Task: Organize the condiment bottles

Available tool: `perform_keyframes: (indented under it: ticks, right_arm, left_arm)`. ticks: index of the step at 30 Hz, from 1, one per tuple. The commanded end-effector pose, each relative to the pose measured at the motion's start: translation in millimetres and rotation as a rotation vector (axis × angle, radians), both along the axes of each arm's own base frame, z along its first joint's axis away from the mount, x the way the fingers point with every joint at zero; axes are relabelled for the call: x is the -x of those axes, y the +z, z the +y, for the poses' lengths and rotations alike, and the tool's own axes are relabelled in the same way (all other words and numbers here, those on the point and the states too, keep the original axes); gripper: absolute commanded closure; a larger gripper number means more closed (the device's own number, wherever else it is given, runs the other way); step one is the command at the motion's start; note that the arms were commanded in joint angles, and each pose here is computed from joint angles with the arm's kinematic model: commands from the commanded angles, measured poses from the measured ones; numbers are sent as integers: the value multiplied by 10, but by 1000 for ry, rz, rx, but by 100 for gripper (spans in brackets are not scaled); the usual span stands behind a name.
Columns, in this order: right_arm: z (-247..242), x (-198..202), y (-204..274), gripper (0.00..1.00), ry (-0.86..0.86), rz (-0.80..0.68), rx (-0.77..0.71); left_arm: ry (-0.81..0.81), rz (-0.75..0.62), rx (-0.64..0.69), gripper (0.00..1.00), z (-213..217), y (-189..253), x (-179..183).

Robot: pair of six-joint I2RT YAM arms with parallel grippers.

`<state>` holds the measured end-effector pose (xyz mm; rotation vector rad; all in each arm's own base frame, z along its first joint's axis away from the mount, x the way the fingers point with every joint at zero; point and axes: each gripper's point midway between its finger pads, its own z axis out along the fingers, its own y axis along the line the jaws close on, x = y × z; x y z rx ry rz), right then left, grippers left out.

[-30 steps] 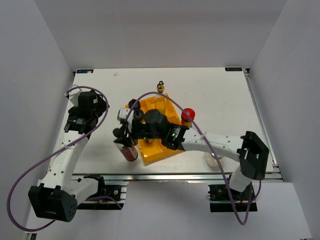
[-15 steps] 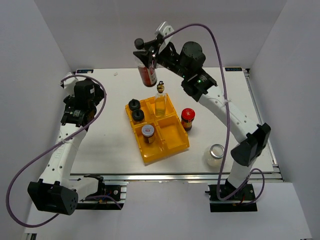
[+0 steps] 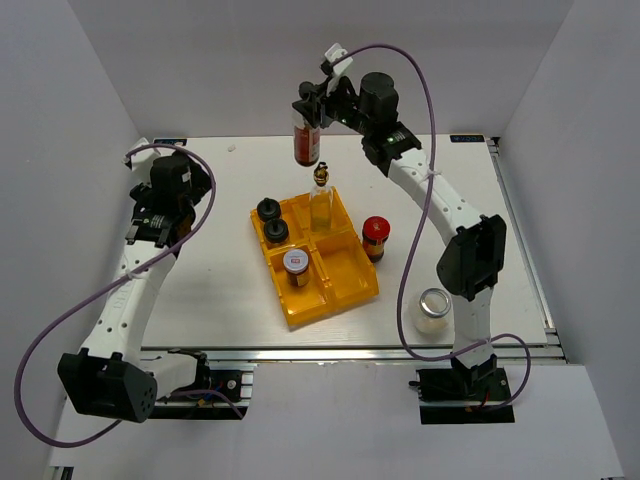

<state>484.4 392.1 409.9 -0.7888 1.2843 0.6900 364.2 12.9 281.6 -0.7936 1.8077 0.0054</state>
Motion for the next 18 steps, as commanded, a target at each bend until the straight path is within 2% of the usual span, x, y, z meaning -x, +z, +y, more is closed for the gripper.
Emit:
perform_keyframes:
  ticks: [1,12,18]
  right_arm:
    - [-133,247,840,100,47,-213,-133]
    - [-127,161,-62,100,168,-78,-44]
    - [-157,193,-373,100,212,-35,-34]
  left_arm:
    - [-9,-8,-2,2,-10,8,-76]
    - [-9,66,-7,2,-23,-286,-147]
    - [-16,106,-4,2,-48,-439,-185]
